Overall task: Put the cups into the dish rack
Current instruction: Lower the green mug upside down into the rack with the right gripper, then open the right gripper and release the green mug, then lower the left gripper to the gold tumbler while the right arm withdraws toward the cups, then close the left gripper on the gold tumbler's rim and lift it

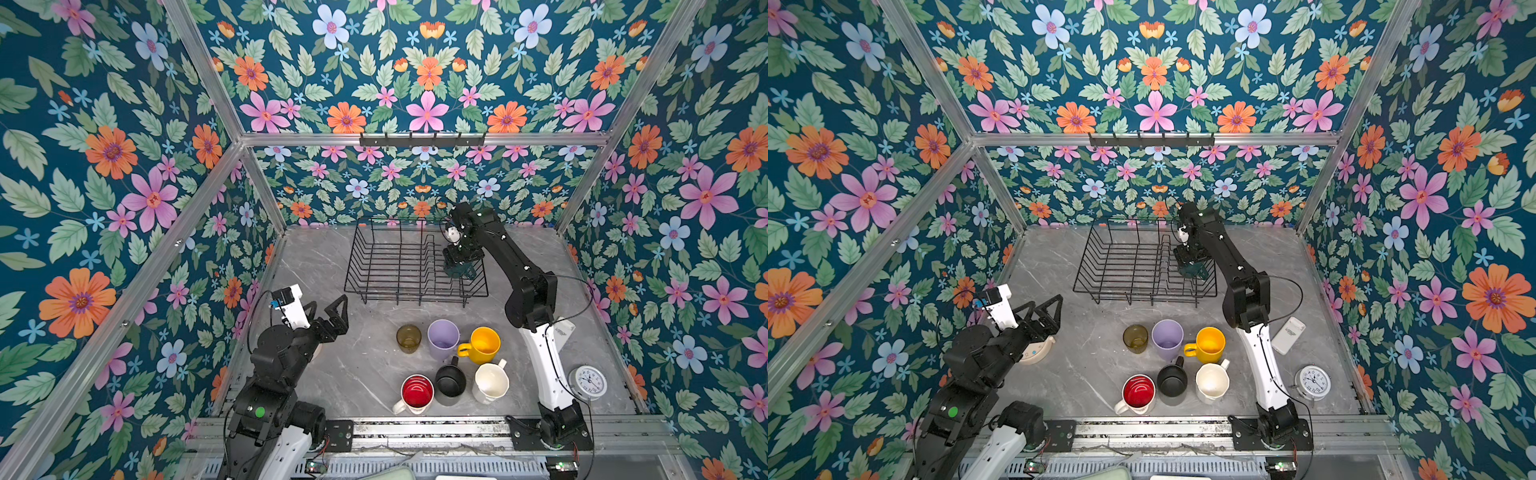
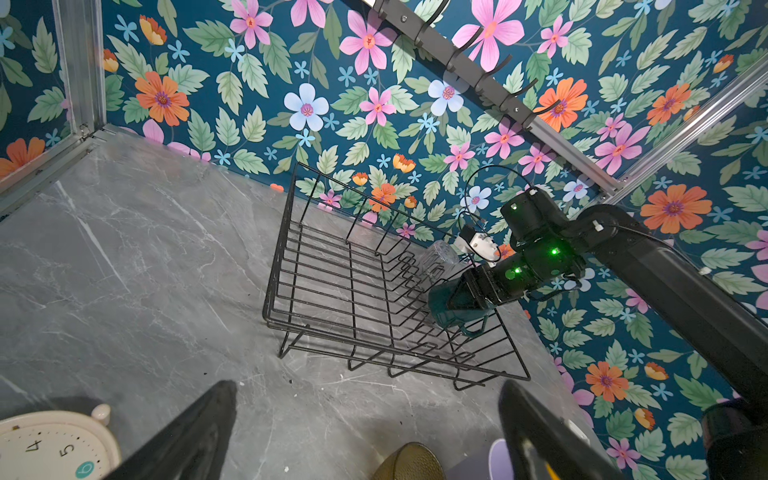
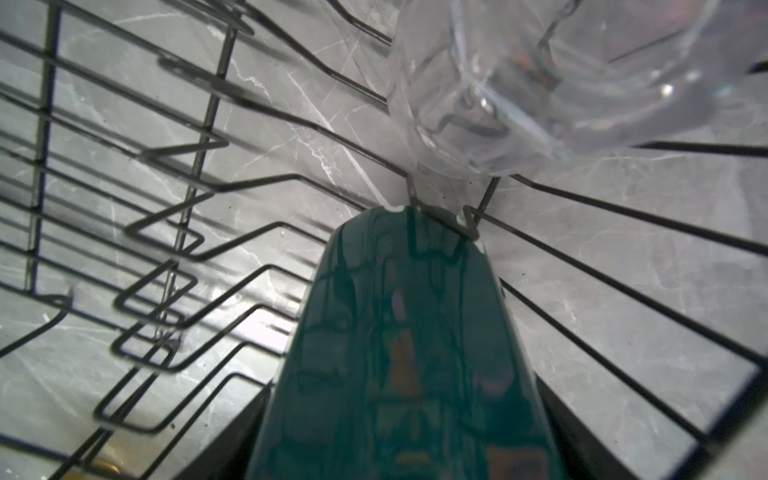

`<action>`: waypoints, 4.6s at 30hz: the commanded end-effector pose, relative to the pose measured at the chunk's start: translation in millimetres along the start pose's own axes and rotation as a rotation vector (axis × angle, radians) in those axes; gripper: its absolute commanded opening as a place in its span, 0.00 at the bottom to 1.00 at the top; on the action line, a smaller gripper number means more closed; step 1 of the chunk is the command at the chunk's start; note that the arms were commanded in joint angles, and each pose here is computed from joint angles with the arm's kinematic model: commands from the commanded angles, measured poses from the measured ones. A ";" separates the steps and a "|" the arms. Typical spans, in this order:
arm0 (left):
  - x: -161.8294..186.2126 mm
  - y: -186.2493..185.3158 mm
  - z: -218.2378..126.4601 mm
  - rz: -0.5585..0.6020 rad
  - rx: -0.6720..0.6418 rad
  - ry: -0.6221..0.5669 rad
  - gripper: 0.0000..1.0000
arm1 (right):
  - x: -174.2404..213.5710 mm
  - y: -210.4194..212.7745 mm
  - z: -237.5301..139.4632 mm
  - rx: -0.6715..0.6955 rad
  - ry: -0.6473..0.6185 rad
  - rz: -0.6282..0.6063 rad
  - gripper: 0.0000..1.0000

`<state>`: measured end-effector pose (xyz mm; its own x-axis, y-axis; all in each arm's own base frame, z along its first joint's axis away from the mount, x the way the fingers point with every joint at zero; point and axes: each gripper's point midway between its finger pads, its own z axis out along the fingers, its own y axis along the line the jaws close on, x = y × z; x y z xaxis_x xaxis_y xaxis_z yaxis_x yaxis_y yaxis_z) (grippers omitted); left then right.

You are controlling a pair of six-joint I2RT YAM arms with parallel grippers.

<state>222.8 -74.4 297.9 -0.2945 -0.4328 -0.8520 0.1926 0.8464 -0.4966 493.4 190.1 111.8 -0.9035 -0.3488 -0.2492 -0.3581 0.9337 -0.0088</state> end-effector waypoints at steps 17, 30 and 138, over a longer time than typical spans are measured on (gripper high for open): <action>1.7 5.2 0.1 0.018 -0.023 -0.002 1.00 | 0.4 5.5 8.9 -0.031 0.003 0.015 0.82; 0.7 7.2 -1.3 0.017 -0.036 -0.004 1.00 | -11.1 4.2 -27.6 -0.027 -0.082 0.029 0.89; 261.4 -30.6 96.8 0.276 -0.242 0.904 0.40 | 214.3 41.6 -158.4 -0.256 -0.527 0.241 0.96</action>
<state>228.2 -241.3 73.1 -0.8972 0.1066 -0.4286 0.1927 0.9676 -0.1628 244.7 142.2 208.8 -0.7663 0.0184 -0.6422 -0.2583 0.9064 0.3342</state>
